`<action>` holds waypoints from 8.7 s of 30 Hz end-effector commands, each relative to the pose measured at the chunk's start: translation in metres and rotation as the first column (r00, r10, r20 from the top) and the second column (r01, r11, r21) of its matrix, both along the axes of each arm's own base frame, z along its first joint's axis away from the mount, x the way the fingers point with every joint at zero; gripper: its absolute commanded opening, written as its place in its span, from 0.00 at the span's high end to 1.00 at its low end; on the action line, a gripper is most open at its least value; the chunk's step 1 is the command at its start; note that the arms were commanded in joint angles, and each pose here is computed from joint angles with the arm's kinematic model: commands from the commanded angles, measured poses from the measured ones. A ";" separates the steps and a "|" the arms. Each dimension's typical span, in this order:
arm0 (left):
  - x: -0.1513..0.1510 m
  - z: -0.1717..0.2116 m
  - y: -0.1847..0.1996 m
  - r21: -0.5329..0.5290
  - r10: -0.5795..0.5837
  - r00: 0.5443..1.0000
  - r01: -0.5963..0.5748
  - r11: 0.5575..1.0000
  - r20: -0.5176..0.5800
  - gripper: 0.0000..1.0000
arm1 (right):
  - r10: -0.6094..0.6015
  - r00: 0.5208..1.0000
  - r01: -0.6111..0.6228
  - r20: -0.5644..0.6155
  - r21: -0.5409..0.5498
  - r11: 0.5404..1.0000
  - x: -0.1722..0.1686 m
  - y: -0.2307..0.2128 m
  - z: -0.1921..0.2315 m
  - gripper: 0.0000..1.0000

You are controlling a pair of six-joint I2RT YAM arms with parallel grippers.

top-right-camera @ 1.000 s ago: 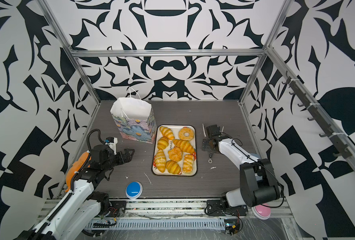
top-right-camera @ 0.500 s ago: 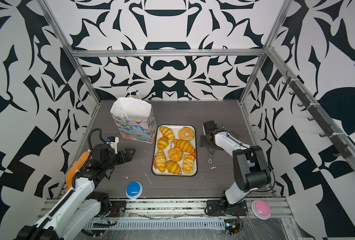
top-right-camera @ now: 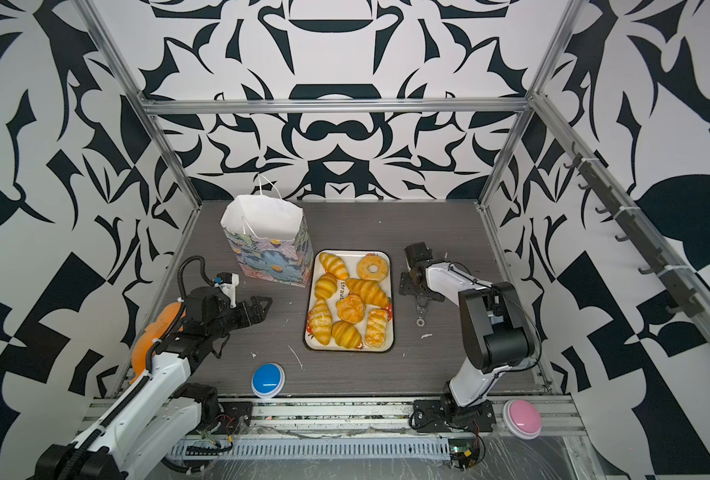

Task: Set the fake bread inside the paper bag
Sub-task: 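Lift the tongs with the right gripper, then grasp the bag handle with the left gripper while the right carries tongs over tray, then lower the tongs toward the croissants on the tray with the right gripper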

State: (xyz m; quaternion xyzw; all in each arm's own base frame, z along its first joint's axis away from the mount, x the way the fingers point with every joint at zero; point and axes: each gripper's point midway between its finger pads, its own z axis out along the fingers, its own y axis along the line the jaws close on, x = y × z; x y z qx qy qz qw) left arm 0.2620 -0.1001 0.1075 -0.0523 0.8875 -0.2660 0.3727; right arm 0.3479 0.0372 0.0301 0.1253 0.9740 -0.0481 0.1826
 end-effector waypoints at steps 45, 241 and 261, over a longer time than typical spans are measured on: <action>0.000 -0.006 -0.003 -0.010 -0.010 1.000 0.010 1.000 -0.010 0.07 | -0.046 0.998 0.049 -0.042 0.067 0.997 -0.005 -0.003 -0.015 0.15; 0.055 0.226 0.017 0.156 -0.026 0.942 -0.028 0.987 0.333 0.91 | 0.533 0.829 -0.559 0.171 0.223 0.798 -0.056 0.175 0.159 0.55; 0.053 0.226 0.010 0.155 -0.068 0.940 0.016 0.988 0.334 0.92 | 0.608 0.791 -0.608 0.063 0.183 0.772 -0.015 0.206 0.119 0.50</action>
